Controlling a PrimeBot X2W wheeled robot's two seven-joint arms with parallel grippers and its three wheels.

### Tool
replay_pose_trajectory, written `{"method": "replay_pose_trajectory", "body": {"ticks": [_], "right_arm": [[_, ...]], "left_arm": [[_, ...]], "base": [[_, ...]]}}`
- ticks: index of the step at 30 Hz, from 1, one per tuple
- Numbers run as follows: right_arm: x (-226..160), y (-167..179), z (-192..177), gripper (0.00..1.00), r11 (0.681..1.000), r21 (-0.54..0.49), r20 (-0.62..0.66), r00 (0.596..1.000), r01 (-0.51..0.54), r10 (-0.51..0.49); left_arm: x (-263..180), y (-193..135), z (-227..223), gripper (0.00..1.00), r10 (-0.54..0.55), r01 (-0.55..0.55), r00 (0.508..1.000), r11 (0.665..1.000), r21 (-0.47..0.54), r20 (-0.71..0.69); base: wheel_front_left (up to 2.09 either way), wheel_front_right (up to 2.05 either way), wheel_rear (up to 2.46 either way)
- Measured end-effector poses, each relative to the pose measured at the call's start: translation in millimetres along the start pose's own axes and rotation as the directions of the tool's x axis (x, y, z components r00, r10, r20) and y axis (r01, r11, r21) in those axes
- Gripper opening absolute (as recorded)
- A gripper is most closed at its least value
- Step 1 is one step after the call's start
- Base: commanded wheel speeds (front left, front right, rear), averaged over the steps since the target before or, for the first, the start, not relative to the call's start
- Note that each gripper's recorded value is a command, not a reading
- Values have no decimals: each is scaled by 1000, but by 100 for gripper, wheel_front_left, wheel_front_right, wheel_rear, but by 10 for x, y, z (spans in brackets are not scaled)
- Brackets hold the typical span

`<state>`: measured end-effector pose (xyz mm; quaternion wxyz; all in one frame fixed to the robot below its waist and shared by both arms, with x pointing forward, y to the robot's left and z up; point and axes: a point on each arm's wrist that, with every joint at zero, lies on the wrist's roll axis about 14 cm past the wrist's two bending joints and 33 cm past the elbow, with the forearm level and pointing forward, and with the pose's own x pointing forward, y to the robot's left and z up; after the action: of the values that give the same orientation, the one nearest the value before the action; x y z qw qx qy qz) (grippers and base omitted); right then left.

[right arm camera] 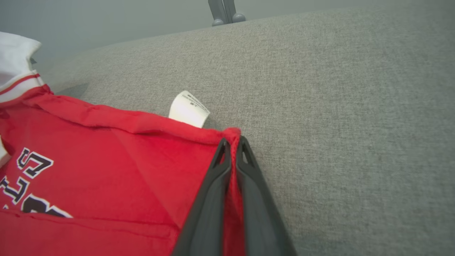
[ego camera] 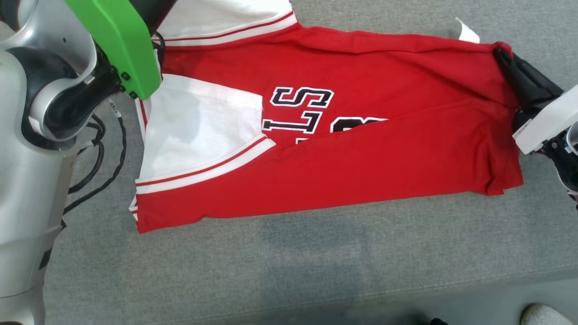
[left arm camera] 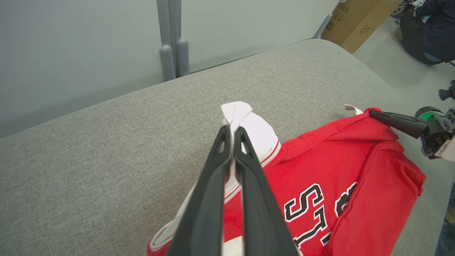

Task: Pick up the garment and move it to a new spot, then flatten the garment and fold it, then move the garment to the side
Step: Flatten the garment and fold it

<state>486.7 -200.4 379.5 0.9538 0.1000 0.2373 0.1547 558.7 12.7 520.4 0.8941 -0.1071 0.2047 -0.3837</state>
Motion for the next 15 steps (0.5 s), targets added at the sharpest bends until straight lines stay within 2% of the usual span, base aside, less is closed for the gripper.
{"method": "replay_pose_trajectory", "body": {"ticks": [8,15], "right_arm": [[179,22,174,0,997,-79,39,999,-12,16],[172,37,178,0,995,-101,38,999,-13,17]], "left_arm": [[-141,1,-48,0,9,-8,999,1000,-21,34],[-297,-166,-59,0,-17,19,998,1000,-23,65]], "base": [[0,0,0],[0,0,0]]}}
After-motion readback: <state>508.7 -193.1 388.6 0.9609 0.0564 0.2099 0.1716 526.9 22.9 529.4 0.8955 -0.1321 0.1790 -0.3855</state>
